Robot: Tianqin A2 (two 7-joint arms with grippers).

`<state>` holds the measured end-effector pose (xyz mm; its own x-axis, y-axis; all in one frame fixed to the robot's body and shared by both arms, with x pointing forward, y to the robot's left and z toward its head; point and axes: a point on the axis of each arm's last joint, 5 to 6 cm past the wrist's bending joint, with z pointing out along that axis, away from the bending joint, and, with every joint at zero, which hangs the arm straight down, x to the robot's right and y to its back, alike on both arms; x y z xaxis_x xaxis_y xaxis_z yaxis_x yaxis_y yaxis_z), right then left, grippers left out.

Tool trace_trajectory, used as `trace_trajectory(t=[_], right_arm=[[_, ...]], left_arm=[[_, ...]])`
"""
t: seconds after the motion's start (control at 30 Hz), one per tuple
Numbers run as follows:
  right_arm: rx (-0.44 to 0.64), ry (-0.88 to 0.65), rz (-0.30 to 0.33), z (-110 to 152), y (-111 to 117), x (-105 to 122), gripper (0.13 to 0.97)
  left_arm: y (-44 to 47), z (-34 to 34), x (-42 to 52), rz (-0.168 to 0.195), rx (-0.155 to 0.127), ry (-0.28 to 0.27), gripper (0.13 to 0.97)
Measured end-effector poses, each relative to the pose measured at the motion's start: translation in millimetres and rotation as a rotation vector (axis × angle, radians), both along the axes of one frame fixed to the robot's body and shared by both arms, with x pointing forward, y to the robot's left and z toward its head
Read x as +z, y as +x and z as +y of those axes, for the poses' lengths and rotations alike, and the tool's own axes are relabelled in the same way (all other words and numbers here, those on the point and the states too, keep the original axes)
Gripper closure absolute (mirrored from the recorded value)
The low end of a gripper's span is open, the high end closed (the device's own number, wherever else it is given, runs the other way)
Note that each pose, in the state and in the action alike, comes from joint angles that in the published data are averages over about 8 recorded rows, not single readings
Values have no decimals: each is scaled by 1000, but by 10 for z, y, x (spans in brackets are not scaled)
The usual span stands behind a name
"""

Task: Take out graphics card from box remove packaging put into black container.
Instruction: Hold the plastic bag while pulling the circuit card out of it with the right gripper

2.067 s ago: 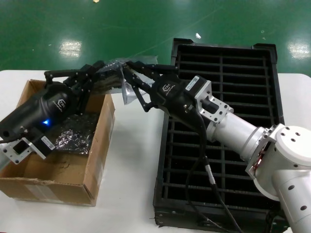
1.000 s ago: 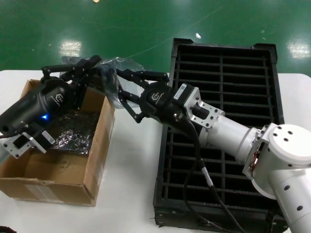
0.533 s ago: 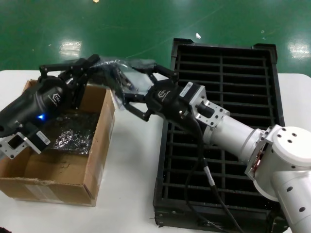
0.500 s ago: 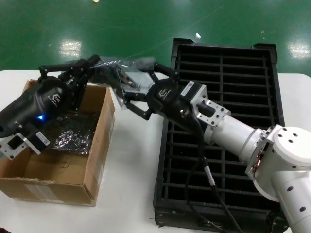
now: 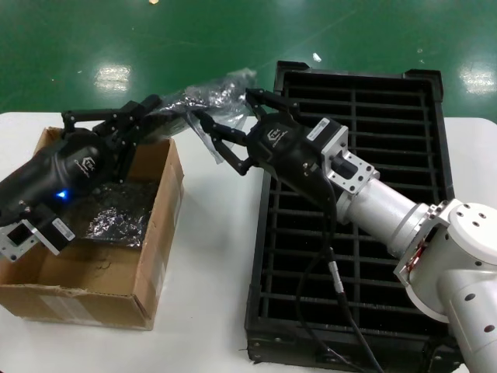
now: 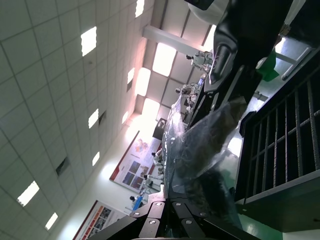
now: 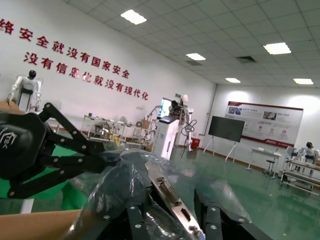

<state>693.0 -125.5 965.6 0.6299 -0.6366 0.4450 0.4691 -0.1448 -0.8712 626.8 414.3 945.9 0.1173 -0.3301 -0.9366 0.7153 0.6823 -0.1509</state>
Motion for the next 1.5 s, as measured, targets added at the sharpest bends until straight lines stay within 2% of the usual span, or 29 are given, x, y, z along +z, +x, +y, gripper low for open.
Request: trace_trajectory(t=[0.23,0.6,0.8,1.03,1.3,1.5], right_arm=[[20,4,-2,15,-5,6,772],[60,-10,-2,54,-33,13,847],[68,-3,-5,53,-41,20,804],[71,0,-2,65,-20,21,778],[58,15,3,60,20,21,669],[50,28,4,48,39,22,696]], left_arm=[[-12,-3,-11,-1,-4,5,958],[12,-2,-25,-11,18,15,958],[1,-6,-42,-8,16,20,958],[-50,-38,-45,0,-4,6,958],[-101,-67,-43,18,-31,-17,958],[-115,-69,-51,24,-39,-19,958]])
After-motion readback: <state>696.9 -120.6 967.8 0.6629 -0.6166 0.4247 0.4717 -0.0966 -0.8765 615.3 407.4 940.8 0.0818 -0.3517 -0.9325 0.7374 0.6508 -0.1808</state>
